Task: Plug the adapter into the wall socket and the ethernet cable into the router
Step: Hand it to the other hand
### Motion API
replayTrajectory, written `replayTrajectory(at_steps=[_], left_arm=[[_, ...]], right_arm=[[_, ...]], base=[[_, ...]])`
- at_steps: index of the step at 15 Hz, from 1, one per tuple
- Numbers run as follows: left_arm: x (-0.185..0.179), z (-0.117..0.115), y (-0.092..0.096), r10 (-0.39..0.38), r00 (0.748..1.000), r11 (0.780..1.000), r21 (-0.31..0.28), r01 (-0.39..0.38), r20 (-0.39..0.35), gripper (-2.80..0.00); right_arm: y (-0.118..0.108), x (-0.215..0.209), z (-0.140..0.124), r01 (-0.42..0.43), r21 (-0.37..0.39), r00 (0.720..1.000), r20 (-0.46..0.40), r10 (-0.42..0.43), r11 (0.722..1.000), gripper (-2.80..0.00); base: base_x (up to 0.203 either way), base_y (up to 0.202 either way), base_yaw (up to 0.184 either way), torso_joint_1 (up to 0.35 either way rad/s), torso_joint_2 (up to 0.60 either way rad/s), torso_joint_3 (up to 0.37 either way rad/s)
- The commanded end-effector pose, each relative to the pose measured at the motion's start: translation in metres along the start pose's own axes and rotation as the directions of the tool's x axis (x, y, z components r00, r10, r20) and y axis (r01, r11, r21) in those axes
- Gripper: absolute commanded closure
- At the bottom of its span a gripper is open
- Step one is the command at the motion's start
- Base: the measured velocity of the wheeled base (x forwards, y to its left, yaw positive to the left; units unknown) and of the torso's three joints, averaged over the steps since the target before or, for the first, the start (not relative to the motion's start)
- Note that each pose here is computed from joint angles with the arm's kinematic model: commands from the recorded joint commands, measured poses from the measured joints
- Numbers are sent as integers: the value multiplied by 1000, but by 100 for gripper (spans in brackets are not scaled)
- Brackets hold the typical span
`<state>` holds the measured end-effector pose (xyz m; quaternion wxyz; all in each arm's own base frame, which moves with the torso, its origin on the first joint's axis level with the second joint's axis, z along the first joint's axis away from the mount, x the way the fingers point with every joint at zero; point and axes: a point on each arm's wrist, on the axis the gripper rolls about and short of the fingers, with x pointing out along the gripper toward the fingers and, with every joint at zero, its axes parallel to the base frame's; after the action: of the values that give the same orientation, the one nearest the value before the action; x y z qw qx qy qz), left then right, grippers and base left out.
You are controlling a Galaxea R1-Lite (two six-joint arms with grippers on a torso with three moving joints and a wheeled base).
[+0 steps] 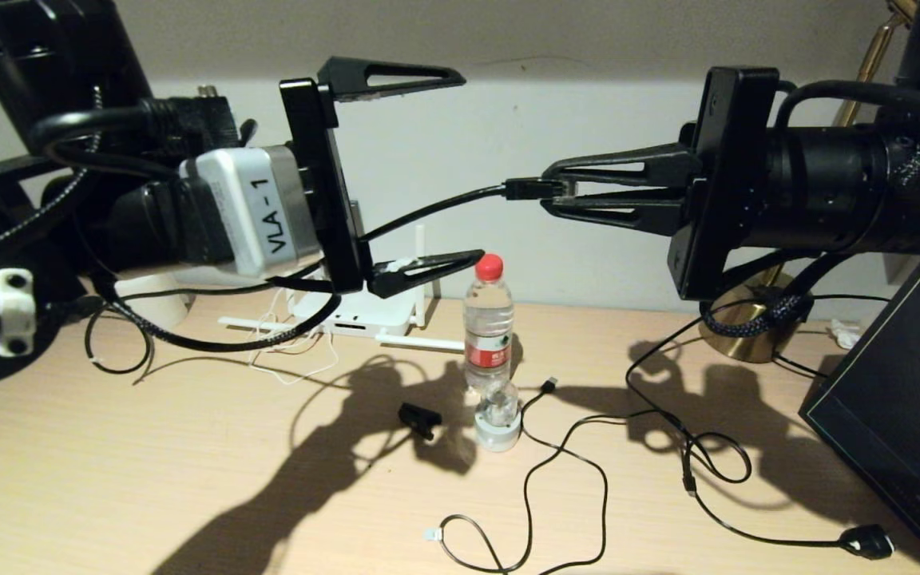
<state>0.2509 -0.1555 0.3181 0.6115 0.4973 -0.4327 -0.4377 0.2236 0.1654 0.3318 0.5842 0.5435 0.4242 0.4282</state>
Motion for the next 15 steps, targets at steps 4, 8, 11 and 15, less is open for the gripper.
replayTrajectory(at_steps=[4,8,11,15], left_arm=[[9,-2,-3,-8,1000,1000,-8,8,21,-280],[18,-2,-7,-18,999,1000,-18,19,42,-280],[19,-4,-9,-20,999,1000,-22,21,41,-280],[19,-4,-9,-19,999,1000,-20,20,42,-280]], right_arm=[[-4,3,4,8,20,1000,-3,-8,1000,0],[-4,3,4,9,23,1000,-3,-9,1000,0],[-3,2,3,6,38,1000,-3,-6,999,0],[-2,2,3,5,36,1000,0,-5,999,0]], base=[[0,0,0,0,0,0],[0,0,0,0,0,0],[0,0,0,0,0,0],[0,0,0,0,0,0]])
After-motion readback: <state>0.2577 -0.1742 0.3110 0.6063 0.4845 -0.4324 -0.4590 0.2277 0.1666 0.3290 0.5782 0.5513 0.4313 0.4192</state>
